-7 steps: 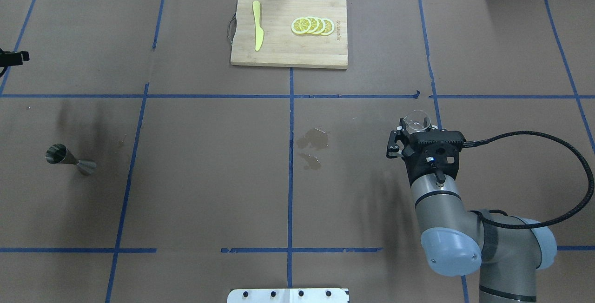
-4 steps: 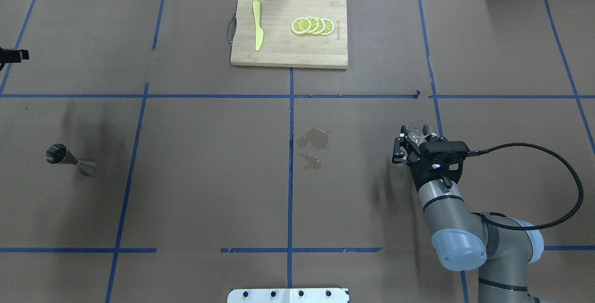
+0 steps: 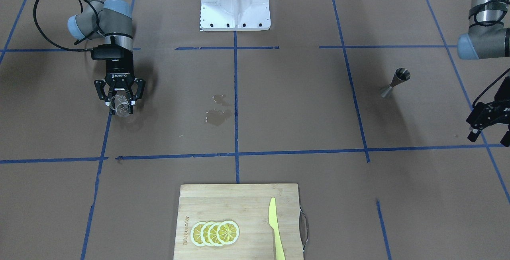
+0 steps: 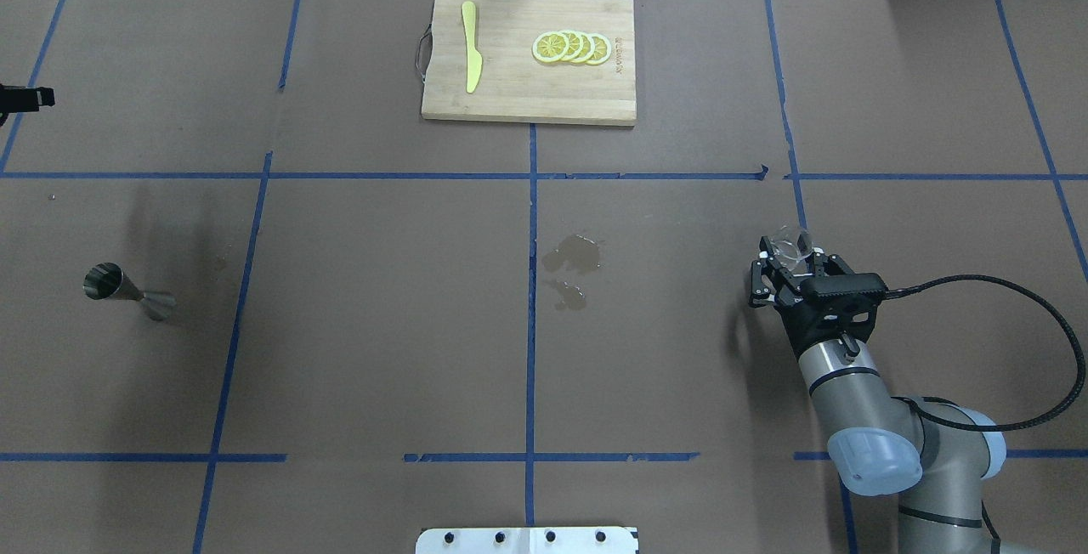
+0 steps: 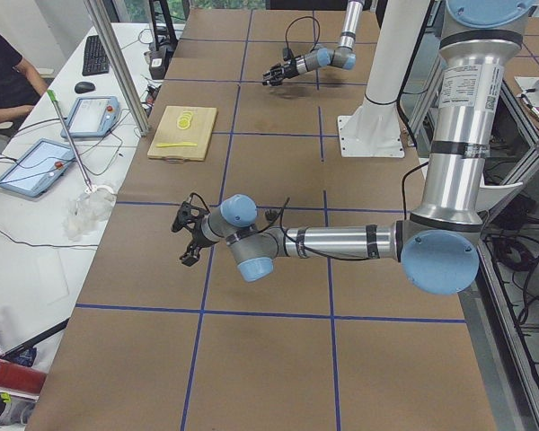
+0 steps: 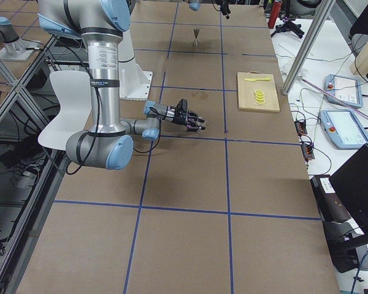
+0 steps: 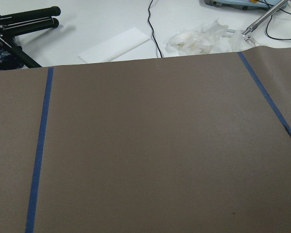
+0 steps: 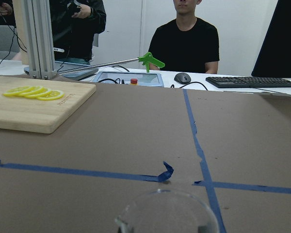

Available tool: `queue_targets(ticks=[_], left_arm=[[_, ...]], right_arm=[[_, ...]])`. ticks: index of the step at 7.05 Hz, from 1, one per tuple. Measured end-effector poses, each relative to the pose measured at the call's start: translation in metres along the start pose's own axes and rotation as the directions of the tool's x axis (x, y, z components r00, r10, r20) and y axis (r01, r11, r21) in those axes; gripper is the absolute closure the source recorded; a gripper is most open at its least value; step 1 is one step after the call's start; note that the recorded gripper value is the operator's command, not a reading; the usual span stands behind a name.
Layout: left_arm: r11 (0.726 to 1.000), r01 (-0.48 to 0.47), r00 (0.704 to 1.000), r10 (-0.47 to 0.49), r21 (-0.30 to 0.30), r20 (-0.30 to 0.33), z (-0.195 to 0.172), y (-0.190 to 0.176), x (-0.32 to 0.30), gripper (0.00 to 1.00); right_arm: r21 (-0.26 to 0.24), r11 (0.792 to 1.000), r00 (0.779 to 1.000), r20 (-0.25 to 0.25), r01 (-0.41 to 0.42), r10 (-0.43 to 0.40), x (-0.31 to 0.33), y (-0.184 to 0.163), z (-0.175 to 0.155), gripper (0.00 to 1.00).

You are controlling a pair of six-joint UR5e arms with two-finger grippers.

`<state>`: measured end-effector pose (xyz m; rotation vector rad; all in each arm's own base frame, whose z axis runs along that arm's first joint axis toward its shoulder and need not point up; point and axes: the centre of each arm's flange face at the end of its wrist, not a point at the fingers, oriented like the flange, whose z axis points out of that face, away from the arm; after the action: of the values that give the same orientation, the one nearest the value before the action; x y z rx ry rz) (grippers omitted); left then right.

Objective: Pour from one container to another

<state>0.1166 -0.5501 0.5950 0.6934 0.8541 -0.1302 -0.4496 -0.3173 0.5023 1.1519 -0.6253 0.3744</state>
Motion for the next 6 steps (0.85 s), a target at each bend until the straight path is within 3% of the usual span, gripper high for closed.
queue_targets(ticks=[6], left_arm=[[1.000,-0.007,1.000,0.007,0.014,-0.009,-0.005,-0.005,0.007,0.00]], right_arm=[[-0.013,1.000,1.000,0.019,-0.002,0.003,0.009,0.017,-0.013,1.00]])
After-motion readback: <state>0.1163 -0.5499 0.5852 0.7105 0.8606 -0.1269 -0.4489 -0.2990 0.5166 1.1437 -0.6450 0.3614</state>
